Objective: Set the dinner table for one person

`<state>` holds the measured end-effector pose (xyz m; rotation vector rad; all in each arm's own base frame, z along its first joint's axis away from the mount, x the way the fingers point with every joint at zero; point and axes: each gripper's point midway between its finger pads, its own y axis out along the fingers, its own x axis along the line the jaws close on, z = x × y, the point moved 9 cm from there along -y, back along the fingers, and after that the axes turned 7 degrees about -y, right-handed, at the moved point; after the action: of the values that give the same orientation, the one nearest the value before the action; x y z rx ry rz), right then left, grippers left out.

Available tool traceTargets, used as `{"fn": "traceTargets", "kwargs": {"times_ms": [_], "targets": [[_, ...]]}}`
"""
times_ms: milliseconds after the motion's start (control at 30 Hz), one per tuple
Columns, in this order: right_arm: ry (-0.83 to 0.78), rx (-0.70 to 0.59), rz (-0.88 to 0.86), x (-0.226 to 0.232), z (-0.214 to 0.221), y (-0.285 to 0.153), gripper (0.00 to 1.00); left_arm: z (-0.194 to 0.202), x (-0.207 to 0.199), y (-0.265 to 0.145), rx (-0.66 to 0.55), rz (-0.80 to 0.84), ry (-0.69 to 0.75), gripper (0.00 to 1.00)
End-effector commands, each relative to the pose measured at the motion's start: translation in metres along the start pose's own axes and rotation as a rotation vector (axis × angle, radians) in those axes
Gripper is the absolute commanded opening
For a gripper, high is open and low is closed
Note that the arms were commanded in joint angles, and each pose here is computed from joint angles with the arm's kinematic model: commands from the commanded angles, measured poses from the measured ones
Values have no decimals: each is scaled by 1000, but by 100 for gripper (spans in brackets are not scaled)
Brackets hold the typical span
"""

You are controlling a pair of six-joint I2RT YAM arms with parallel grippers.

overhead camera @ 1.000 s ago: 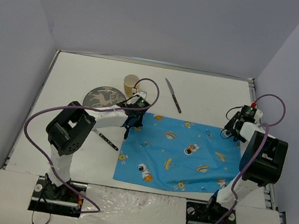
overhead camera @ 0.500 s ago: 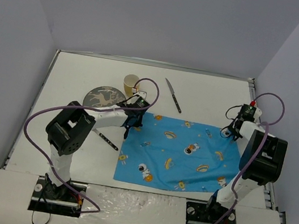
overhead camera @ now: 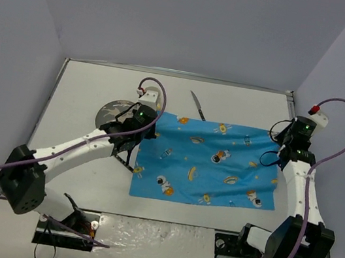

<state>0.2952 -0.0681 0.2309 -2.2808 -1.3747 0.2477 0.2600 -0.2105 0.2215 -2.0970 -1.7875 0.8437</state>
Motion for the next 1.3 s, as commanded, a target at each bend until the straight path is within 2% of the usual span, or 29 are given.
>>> {"fn": "traceTargets", "kwargs": {"times_ms": [0, 167, 400, 500, 567, 600, 767, 1000, 1133, 1267], "targets": [[42, -169, 45, -9, -32, -32, 0, -28, -7, -44, -205, 14, 32, 0], [90, -349, -14, -10, -74, -81, 0, -47, -14, -100, -330, 76, 63, 0], [51, -541, -275, 7, -130, -145, 0, -82, -11, -170, -472, 162, 64, 0], [77, -500, -148, -2, -133, -138, 0, -87, -5, -173, -507, 108, 74, 0], [35, -486, -188, 1, -134, -141, 0, -89, -5, -175, -492, 88, 92, 0], [68, -498, -182, 0, -135, -145, 0, -89, -4, -176, -483, 88, 91, 0], [75, -551, -91, -13, -134, -161, 0, -80, -3, -175, -482, 145, 56, 0], [97, -527, 50, -33, -128, -190, 0, -47, -15, -167, -361, 238, 67, 0], [98, -453, 119, -39, -122, -190, 0, -27, -23, -163, -289, 264, 58, 0], [93, -358, 154, -37, -110, -169, 0, -11, -24, -148, -231, 197, 35, 0]]}}
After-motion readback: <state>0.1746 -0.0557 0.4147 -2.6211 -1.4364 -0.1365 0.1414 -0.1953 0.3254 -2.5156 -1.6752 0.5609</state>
